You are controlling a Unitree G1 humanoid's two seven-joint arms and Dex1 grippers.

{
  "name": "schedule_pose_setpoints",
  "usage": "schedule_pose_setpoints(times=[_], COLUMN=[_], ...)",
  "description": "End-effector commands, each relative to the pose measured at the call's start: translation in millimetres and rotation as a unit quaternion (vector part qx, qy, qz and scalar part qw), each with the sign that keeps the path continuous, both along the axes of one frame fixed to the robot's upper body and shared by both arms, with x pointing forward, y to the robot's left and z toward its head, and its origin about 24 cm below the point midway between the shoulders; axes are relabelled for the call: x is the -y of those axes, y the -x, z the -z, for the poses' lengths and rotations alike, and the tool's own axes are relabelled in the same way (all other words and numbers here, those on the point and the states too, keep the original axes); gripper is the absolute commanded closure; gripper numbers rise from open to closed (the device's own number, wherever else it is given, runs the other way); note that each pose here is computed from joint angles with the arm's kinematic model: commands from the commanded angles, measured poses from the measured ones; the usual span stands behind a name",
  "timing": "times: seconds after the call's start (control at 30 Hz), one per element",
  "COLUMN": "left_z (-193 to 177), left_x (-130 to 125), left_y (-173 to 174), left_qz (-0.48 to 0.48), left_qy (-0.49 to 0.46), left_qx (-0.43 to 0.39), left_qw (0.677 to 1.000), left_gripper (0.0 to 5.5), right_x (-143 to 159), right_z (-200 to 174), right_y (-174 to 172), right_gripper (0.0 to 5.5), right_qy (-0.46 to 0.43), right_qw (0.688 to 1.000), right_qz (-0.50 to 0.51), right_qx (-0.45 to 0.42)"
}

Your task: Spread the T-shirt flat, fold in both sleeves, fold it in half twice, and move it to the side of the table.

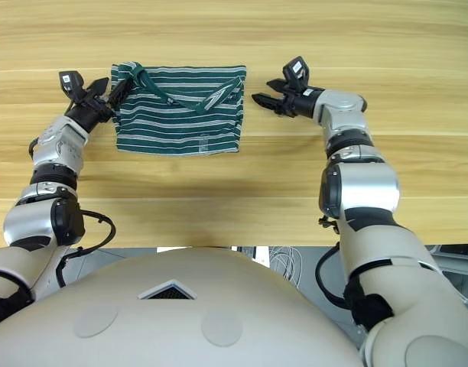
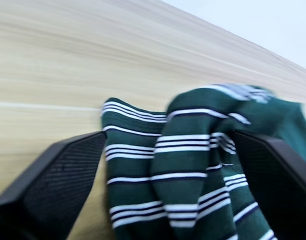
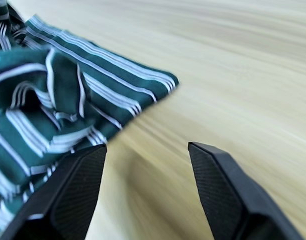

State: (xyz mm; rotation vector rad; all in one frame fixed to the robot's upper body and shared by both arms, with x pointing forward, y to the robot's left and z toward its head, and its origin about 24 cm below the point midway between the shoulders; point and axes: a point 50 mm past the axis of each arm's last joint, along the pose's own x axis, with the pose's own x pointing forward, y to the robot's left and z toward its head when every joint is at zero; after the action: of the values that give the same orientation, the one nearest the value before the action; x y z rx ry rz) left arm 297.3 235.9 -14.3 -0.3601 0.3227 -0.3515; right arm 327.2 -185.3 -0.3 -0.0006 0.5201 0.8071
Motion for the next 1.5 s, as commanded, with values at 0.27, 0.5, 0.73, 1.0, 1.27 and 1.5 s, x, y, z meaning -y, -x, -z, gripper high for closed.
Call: schedule_pose_setpoints(times=[0.27,0.5,0.73,1.0,1.27,1.5], left_z=[-2,-55,-90,-95,-94,-90], left_x=[-15,-54,-47,-28,-22,-5], left_y=[15,49,65,76,69,57], left_qz=[-0.051,-0.154,-0.204,-0.177,-0.165,-0.135], left_qy=[-0.012,-0.099,-0.068,-0.088,-0.093,-0.081], left_qx=[0.008,0.167,0.275,0.29,0.288,0.289], left_qw=[0.999,0.969,0.937,0.936,0.939,0.944], left_gripper=[0.13,0.13,0.13,0.13,0.13,0.13], right_x=[-5,-16,-115,-191,-160,-4], right_z=[-26,-47,-18,26,79,43], right_y=[-5,12,31,39,99,97], right_gripper=[2.46,2.46,2.46,2.46,2.46,2.46], right_qy=[-0.034,-0.076,-0.059,0.018,0.095,0.124], right_qw=[0.99,0.966,0.972,0.996,0.944,0.841], right_qz=[-0.049,-0.074,-0.16,-0.088,-0.313,-0.526], right_qx=[0.125,0.235,0.163,0.008,-0.03,0.018])
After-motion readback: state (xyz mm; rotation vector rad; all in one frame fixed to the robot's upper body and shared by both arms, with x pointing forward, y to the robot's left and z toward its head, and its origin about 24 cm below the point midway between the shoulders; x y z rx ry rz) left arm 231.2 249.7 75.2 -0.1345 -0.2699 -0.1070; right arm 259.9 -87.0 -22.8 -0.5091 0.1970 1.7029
